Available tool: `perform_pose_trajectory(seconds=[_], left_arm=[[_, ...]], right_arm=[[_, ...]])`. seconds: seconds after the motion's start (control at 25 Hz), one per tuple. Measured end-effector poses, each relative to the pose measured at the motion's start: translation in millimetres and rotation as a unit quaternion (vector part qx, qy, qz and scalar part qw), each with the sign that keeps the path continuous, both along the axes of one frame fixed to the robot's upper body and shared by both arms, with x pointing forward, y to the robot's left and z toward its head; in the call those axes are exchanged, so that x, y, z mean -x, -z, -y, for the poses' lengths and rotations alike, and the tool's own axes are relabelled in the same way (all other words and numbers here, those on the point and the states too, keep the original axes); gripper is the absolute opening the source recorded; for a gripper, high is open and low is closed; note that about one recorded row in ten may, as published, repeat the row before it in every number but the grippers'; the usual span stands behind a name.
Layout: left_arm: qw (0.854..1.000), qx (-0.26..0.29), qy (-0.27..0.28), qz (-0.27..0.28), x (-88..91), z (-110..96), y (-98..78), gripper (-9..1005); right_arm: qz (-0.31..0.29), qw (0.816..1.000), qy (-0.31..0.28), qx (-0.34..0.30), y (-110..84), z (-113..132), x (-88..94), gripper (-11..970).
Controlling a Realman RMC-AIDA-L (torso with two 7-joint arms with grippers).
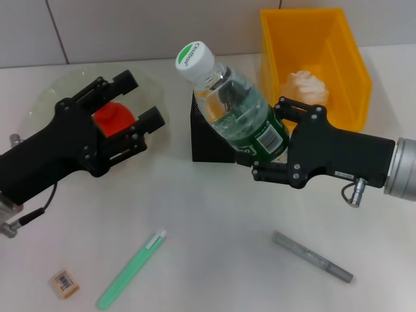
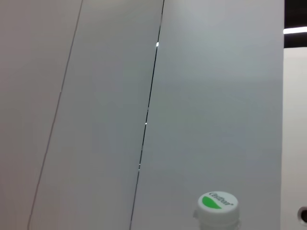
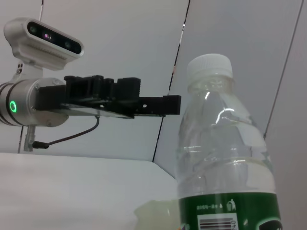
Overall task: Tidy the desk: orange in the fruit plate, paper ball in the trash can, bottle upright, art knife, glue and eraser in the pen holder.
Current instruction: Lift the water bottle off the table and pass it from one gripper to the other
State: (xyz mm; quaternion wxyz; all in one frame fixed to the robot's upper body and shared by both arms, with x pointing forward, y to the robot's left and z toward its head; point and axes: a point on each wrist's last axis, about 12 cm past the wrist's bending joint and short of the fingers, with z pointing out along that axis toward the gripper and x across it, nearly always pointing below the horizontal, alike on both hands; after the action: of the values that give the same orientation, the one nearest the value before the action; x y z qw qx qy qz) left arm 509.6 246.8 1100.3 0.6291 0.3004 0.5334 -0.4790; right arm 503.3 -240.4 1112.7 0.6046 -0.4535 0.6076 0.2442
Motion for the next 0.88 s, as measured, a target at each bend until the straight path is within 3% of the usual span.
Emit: perform_pose_trajectory(seconds=[0.88], left_arm=[[0.999,0.049,0.009,-0.008,-10.2,26.2,0.4,797]], right_arm=[[-0.005,1.000,-0.023,0.001,3.0,-15.0,-9.8,761]])
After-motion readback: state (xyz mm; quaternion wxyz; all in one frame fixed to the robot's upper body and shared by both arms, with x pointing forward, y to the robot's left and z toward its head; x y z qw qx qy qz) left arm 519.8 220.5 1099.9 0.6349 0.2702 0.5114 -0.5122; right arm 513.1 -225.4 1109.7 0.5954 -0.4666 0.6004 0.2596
